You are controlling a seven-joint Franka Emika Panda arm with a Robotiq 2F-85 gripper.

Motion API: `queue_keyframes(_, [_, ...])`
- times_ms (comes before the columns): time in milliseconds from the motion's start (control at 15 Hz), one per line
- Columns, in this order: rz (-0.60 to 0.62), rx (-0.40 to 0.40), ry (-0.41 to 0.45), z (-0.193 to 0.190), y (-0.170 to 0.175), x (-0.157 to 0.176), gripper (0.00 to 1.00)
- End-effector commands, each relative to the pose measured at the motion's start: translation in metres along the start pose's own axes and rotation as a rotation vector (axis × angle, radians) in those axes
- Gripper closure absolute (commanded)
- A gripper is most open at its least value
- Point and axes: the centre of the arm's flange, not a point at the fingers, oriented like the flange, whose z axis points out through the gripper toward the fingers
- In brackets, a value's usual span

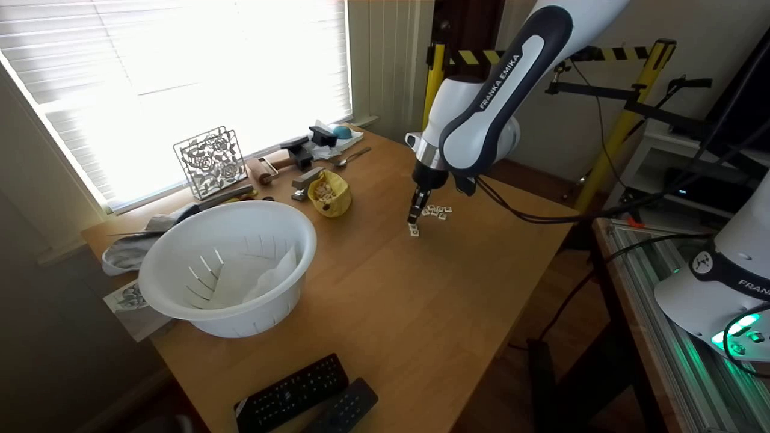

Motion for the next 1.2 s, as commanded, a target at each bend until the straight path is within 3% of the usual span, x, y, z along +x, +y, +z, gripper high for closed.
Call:
queue_keyframes(0, [-0.022,0.013,-0.067,0.0239,-0.0027,-0.0103,1.00])
queue_keyframes(1133, [-0.053,0.001,-0.076,0.0209,-0.0011,-0.0112,1.00])
